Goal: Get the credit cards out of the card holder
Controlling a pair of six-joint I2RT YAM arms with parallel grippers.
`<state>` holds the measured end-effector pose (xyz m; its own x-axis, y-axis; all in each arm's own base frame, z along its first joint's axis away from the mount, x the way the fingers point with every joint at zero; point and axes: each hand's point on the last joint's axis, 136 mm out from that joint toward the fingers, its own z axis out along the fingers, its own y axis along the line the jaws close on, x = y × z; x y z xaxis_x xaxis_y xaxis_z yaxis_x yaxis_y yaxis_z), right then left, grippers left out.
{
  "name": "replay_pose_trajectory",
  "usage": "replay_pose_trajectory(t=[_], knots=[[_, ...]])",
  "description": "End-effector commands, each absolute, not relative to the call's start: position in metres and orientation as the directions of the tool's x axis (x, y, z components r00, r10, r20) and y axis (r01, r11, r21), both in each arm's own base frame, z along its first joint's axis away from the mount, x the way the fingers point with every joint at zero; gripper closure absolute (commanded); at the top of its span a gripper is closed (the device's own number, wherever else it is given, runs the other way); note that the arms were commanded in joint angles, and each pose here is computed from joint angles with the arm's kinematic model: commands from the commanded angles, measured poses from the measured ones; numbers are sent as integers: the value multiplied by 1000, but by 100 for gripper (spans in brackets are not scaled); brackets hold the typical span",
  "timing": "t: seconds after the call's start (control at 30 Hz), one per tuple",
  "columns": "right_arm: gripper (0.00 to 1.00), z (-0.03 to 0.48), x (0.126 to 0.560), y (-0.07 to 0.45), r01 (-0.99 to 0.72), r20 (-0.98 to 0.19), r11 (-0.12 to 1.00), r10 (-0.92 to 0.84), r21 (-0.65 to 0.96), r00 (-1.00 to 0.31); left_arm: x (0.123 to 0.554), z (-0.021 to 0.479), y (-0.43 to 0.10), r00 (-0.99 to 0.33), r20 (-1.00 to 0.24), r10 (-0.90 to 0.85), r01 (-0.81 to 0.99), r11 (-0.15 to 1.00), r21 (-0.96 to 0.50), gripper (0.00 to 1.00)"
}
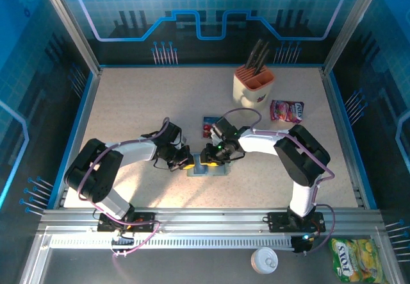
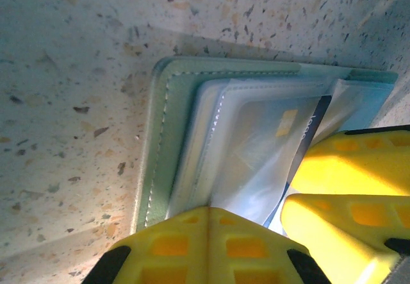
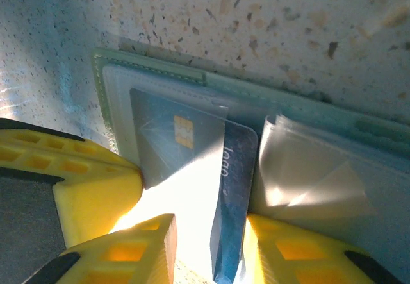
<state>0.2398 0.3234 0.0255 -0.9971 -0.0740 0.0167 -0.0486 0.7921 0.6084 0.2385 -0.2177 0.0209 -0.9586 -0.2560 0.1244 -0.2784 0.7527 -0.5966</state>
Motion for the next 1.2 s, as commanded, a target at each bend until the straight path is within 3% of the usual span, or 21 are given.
replay_pose_trajectory(t=[0.0,0.6,1.17], knots=[[65,14,233,319,-21,59,799,-70,601,-996,229,8,-209,-954,154,-258,-300,790,-534,100],[77,45,243,324,-28,-8,719,-32,695,-999,229,7,-210,-954,159,-256,-301,791,-533,100],[85,47,244,314,-20,-15,728,-14,685,-1000,228,3,-209,-951,171,-259,-310,795,-521,100]])
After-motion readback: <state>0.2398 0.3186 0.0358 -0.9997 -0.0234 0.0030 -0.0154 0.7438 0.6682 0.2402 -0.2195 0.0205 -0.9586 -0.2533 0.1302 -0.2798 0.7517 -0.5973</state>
